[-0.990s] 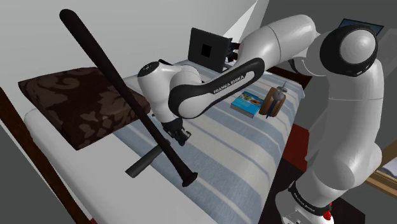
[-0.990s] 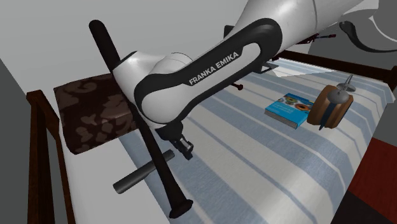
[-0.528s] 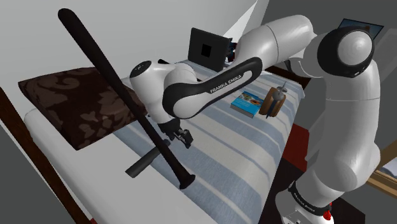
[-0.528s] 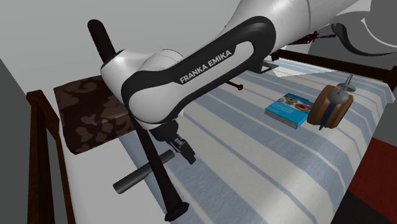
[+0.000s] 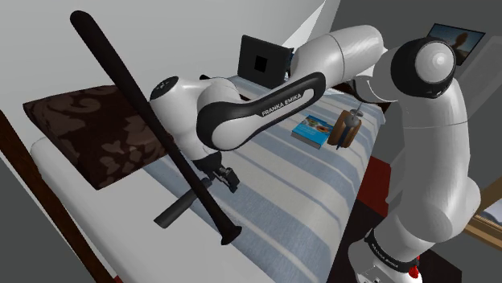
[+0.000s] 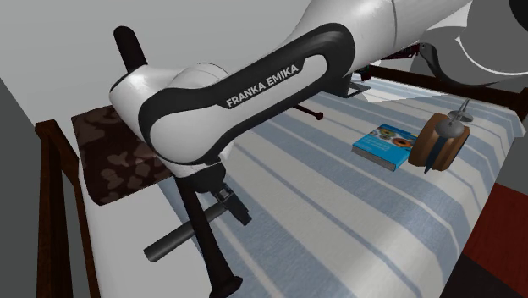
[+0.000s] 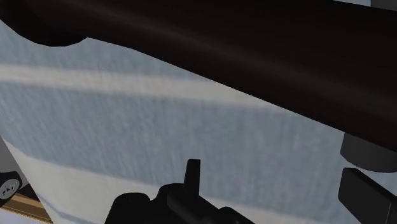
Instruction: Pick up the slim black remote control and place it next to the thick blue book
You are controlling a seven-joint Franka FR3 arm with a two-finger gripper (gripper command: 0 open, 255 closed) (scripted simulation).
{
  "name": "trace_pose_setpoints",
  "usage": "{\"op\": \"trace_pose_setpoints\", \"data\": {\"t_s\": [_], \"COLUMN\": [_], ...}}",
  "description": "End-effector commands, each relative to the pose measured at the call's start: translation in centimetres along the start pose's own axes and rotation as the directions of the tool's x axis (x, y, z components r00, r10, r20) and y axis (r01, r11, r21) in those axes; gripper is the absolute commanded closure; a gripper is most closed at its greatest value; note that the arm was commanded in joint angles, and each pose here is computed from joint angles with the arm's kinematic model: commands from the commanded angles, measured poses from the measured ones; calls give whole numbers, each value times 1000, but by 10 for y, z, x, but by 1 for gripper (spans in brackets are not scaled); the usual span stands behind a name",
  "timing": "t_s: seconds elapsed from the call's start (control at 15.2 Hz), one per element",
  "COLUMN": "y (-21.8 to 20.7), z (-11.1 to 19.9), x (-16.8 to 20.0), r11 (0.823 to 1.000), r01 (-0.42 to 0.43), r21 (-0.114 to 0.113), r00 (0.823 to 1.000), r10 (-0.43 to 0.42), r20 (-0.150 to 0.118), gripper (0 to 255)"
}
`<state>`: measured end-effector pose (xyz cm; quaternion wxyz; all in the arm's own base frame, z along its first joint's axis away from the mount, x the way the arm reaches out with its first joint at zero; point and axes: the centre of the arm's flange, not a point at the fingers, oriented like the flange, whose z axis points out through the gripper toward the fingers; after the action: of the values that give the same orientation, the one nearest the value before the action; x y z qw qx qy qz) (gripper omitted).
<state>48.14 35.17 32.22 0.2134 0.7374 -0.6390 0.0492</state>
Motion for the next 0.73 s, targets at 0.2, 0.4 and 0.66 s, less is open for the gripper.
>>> {"op": "trace_pose_setpoints", "data": {"t_s": [0.2, 0.4, 0.66], "y": [-2, -3, -2], "z": [-14, -30, -53], "x": [-20, -39, -60], "r11": [998, 991, 976], "r01": [11, 13, 6], "r21": [65, 131, 217], "r00": [995, 980, 947], "r10": [-18, -39, -76], "r20": [99, 193, 313], "gripper": [0, 0, 0]}}
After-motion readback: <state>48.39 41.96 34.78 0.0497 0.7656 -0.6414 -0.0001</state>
